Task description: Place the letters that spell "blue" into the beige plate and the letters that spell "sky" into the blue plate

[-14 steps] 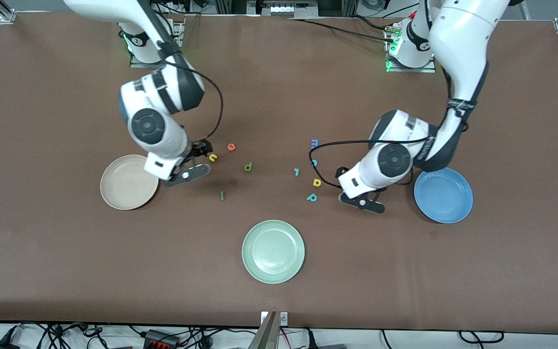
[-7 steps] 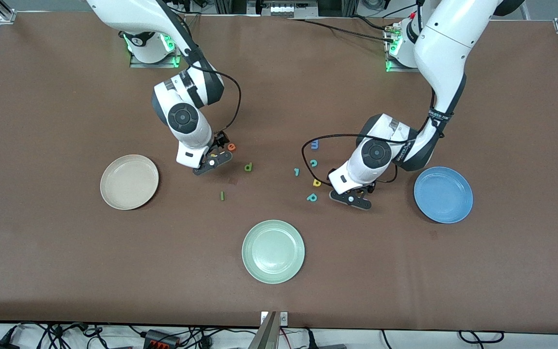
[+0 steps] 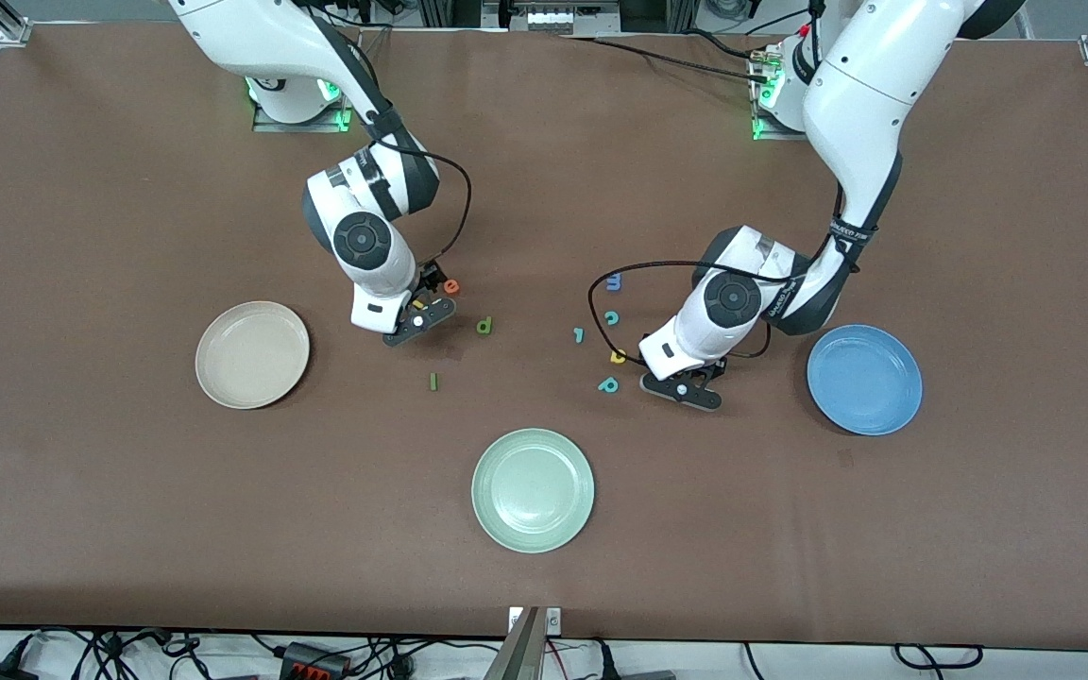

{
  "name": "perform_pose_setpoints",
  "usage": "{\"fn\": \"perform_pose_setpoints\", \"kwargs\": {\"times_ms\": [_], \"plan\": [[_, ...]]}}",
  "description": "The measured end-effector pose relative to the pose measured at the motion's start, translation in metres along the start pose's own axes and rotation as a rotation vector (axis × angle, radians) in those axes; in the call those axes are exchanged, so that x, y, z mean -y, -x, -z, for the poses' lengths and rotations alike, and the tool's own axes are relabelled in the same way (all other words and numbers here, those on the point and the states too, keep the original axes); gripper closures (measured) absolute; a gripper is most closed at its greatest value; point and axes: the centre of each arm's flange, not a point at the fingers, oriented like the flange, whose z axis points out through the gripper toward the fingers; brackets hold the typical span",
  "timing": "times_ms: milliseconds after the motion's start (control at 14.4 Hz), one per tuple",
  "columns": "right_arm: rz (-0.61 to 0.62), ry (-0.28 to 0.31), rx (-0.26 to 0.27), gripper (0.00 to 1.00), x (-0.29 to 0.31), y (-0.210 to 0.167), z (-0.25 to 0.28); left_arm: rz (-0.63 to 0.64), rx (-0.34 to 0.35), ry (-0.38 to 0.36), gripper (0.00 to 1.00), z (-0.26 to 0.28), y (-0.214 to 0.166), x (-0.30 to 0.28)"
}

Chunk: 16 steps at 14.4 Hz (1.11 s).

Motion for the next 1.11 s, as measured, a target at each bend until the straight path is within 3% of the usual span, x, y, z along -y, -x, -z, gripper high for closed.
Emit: {"fn": "perform_pose_setpoints", "kwargs": {"times_ms": [139,208,278,556,764,903,1111], "plan": [[0.004,0.0,0.002,0.32,-0.001,0.0,-0.005,-0.002,-0.004,-0.002,0.59,0.002,-0.001,0.0],[0.007,0.0,0.002,0.35,-0.001,-0.001,-0.006,-0.003,-0.005,-0.002,0.71,0.003,-0.001,0.0],[0.013,0.0,0.002,0.35,-0.001,-0.001,-0.008,-0.003,-0.002,-0.003,0.77,0.003,-0.001,0.0],[0.029,0.001,-0.005,0.38,-0.001,-0.002,-0.011,0.002,0.043,-0.024,0.77,0.02,-0.005,0.003],[0.032,0.001,-0.004,0.46,-0.001,-0.002,-0.014,0.034,0.111,-0.067,0.77,0.076,-0.018,0.022],[0.033,0.001,-0.003,0.5,-0.001,-0.002,-0.015,0.072,0.167,-0.107,0.77,0.114,-0.022,0.048],[0.035,0.001,-0.004,0.57,-0.001,-0.003,-0.014,0.098,0.216,-0.145,0.77,0.125,-0.021,0.115]]}}
